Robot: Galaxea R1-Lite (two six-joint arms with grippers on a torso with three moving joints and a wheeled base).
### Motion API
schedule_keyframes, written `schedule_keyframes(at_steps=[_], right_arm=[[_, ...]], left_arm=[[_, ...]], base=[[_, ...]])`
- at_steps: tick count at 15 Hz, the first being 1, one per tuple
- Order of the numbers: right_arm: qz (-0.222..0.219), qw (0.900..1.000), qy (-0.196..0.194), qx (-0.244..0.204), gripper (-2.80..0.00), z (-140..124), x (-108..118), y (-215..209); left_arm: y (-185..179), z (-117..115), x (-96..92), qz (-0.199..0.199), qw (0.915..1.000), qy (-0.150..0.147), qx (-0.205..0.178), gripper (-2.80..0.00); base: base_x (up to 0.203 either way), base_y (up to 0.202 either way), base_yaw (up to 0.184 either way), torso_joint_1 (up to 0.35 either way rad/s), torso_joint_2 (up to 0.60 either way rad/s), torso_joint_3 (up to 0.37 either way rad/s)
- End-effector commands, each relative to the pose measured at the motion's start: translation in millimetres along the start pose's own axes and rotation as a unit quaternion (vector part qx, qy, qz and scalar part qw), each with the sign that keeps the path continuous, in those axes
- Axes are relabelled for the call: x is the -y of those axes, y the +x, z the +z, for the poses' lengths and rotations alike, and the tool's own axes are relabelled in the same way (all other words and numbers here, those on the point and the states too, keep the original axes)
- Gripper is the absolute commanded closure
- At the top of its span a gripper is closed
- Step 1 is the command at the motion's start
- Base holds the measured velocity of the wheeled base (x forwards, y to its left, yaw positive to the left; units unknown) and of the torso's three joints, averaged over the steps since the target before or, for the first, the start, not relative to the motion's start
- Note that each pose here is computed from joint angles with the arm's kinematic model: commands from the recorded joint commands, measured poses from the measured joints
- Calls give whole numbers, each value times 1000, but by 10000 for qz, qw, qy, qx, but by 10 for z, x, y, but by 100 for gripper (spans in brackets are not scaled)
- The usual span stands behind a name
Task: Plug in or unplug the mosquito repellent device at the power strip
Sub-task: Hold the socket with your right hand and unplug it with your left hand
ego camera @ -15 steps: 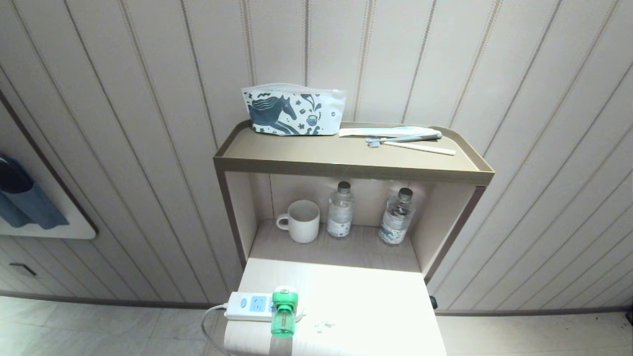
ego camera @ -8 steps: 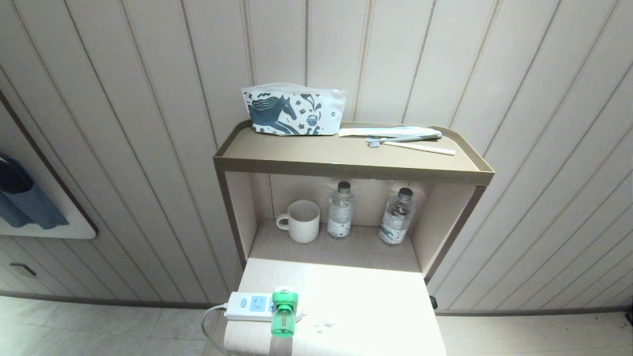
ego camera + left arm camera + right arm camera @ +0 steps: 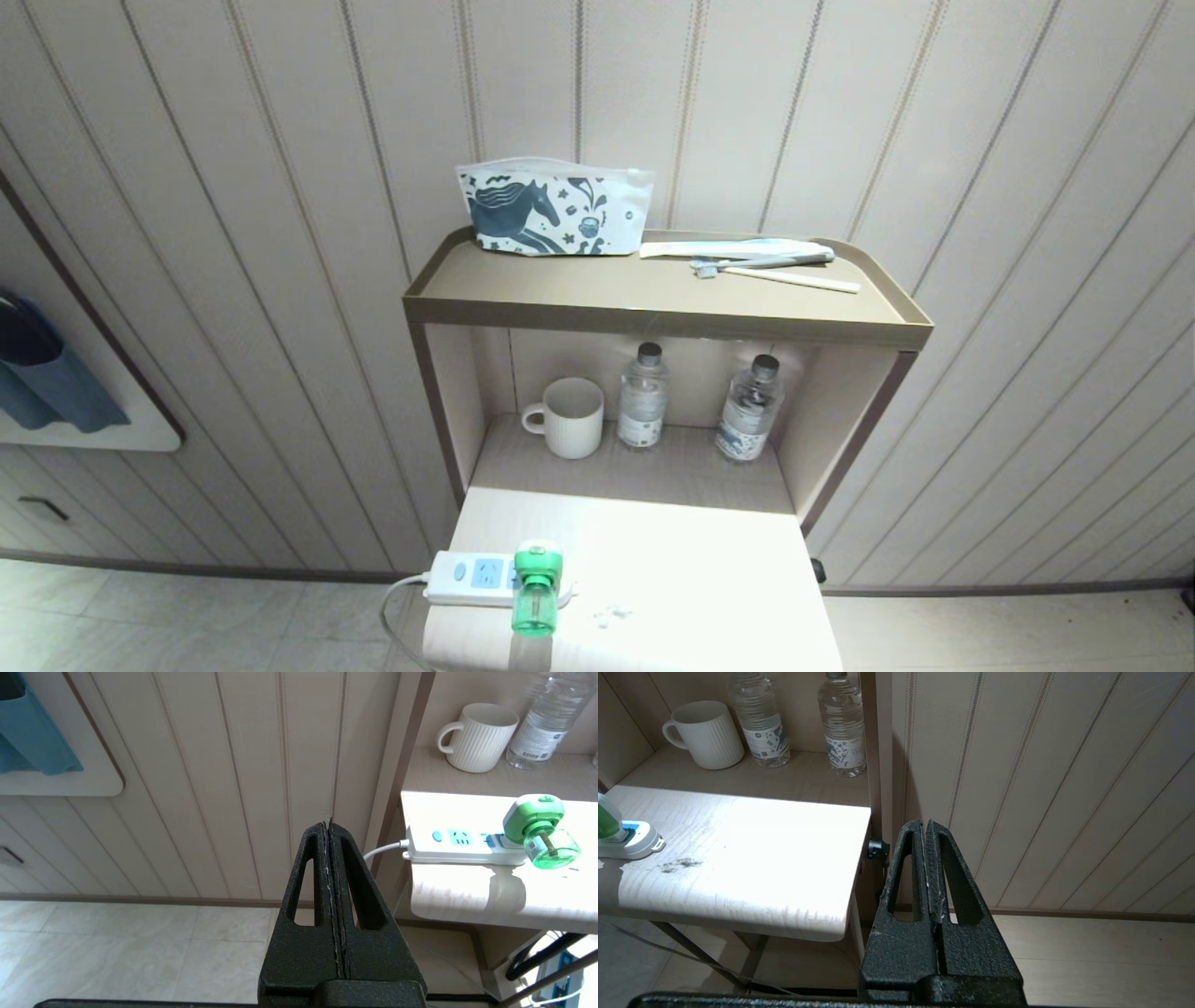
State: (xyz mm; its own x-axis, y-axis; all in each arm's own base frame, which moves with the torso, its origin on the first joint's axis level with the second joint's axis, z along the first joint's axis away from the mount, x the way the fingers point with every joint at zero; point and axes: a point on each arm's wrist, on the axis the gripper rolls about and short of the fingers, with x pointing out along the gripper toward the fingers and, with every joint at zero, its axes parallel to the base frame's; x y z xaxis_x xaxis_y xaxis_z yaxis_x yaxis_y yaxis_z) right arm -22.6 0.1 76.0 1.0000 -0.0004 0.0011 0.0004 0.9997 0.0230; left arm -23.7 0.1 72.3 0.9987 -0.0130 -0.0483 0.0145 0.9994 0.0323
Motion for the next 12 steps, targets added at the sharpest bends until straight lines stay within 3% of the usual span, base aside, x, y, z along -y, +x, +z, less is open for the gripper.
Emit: schedule_keyframes(at_steps=[1, 4, 7, 12], right_arm=[[2, 10000, 0, -5, 0, 1, 0, 1], [2, 10000, 0, -5, 0, 1, 0, 1], [2, 10000, -8, -5, 0, 1, 0, 1], [2, 10000, -8, -5, 0, 1, 0, 1]], left_arm=[[-1, 2, 0, -4, 10000, 6, 4, 0], [-40, 116, -3, -6, 9998, 27, 204, 0], [-185, 667, -19, -21, 9981, 17, 608, 0], [164, 1511, -48, -46, 9998, -158, -85, 0]], base=[[0, 0, 0, 0, 0, 0], [0, 0, 0, 0, 0, 0], [0, 0, 0, 0, 0, 0], [0, 0, 0, 0, 0, 0]])
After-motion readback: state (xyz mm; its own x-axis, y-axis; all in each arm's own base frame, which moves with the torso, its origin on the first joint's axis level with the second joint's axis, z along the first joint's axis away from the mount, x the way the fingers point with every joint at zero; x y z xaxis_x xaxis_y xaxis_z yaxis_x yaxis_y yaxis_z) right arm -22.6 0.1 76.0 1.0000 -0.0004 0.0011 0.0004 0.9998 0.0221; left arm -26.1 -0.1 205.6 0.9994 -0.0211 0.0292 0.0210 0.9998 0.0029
